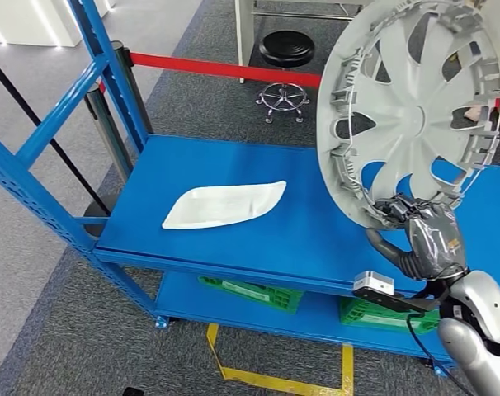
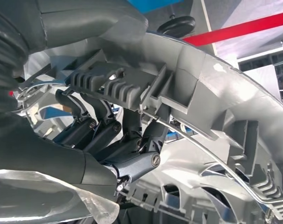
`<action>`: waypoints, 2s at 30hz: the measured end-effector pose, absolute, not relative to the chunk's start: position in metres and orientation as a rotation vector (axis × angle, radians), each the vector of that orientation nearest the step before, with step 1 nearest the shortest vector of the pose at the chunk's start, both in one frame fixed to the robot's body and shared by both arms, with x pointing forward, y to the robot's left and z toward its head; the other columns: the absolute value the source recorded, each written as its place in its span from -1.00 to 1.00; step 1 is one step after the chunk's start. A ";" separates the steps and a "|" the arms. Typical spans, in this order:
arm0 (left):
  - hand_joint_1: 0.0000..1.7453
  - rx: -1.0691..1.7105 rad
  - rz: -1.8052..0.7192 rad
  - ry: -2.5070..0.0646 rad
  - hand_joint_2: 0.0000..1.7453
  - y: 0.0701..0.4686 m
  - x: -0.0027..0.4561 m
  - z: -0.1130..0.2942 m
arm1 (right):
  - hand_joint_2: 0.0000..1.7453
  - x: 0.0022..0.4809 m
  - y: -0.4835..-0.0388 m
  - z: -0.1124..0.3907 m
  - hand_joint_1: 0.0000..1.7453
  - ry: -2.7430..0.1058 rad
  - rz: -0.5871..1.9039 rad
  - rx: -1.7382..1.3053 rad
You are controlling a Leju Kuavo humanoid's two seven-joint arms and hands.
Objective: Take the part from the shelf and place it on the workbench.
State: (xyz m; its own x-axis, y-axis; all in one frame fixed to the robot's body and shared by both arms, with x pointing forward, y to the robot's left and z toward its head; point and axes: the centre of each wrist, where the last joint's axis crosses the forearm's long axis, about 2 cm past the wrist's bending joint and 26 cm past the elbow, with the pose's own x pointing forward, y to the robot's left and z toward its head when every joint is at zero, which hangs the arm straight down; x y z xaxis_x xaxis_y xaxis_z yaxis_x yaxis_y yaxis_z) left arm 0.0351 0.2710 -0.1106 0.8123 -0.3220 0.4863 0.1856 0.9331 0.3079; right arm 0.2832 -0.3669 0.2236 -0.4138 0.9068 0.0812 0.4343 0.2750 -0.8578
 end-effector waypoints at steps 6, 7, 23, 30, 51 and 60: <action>-1.00 0.259 -0.273 -0.550 1.00 0.271 0.034 -0.111 | 1.00 0.280 -0.372 0.226 1.00 -1.973 1.006 -1.184; -1.00 0.259 -0.273 -0.548 1.00 0.271 0.034 -0.111 | 1.00 0.279 -0.373 0.225 1.00 -1.972 1.004 -1.184; -1.00 0.264 -0.282 -0.550 1.00 0.272 0.034 -0.111 | 1.00 0.273 -0.377 0.225 1.00 -1.974 0.983 -1.198; -1.00 0.264 -0.283 -0.552 1.00 0.271 0.035 -0.111 | 1.00 0.272 -0.377 0.225 1.00 -1.978 0.977 -1.199; -1.00 0.268 -0.288 -0.560 1.00 0.271 0.037 -0.110 | 1.00 0.272 -0.379 0.229 1.00 -2.016 0.965 -1.177; -1.00 0.263 -0.287 -0.586 1.00 0.275 0.037 -0.111 | 1.00 0.272 -0.379 0.229 1.00 -2.018 0.956 -1.137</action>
